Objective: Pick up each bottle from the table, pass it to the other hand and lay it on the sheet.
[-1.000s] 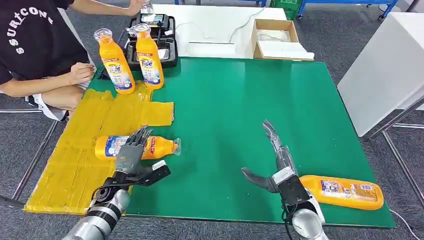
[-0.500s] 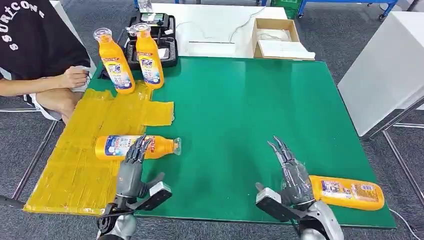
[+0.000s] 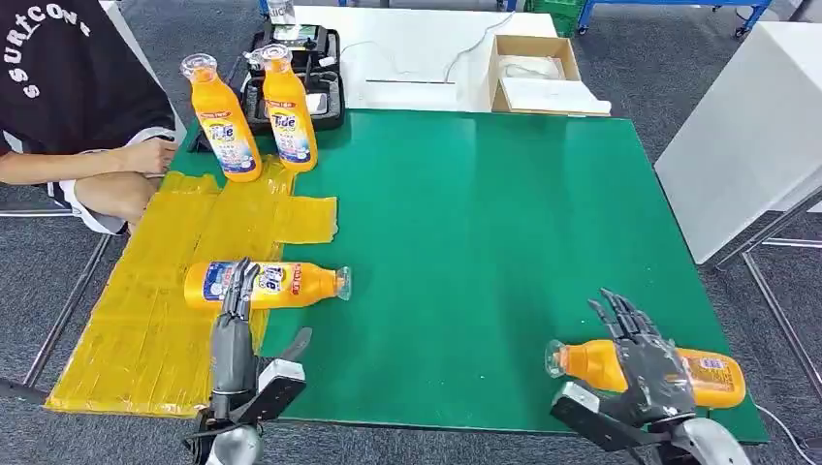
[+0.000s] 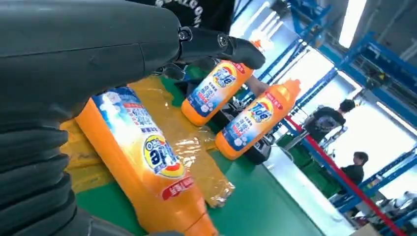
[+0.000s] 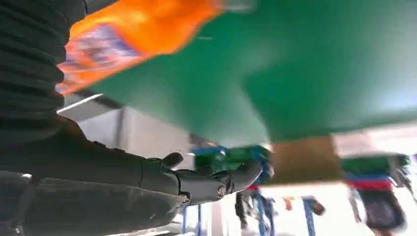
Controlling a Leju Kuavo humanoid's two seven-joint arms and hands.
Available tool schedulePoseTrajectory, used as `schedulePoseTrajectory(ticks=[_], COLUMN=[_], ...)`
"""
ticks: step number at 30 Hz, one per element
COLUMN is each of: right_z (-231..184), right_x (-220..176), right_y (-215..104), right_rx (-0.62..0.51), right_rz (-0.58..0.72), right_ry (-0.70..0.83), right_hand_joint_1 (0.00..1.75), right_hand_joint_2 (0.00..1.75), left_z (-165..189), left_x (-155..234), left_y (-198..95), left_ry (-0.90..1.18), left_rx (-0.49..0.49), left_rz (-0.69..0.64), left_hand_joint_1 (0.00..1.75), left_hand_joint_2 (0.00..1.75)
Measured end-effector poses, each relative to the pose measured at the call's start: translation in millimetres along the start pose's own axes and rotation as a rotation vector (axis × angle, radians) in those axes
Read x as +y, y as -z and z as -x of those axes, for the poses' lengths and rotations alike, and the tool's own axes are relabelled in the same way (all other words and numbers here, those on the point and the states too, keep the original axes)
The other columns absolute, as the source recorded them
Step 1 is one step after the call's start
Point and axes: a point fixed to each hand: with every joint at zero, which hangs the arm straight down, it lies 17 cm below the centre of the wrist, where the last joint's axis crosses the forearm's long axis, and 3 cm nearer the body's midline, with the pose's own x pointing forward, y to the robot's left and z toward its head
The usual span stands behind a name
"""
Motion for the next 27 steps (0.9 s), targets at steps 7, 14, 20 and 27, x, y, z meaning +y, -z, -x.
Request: schedulePoseTrajectory(ticks=[7,14,20,27], right_z=[73,118,145,171], right_x=[-24,-32,-37,-24], right_y=[-26,-42,-51,-57], right_rx=[0.102,0.201,0.261,0.328], right_rz=[-0.092,-0.161,-0.185,-0.228], right_ry=[-0.101,-0.192,-0.232,-0.277], right_hand_joint_1=[0.0,0.0,0.0,0.0], right_hand_joint_2=[1.75,1.75,1.75,1.75], left_z=[-13,-21,-27,-41], left_x=[-11,-19,-24,-26], left_y=[-3,-7,-10,-10], left_ry=[-0.109,-0.144,-0.174,-0.225], left_rx=[0.003,-0.008,-0.02,-0.049], left_rz=[0.024,0.053,0.076,0.093], left_hand_joint_1=[0.0,0.0,0.0,0.0], left_hand_joint_2=[1.75,1.75,1.75,1.75])
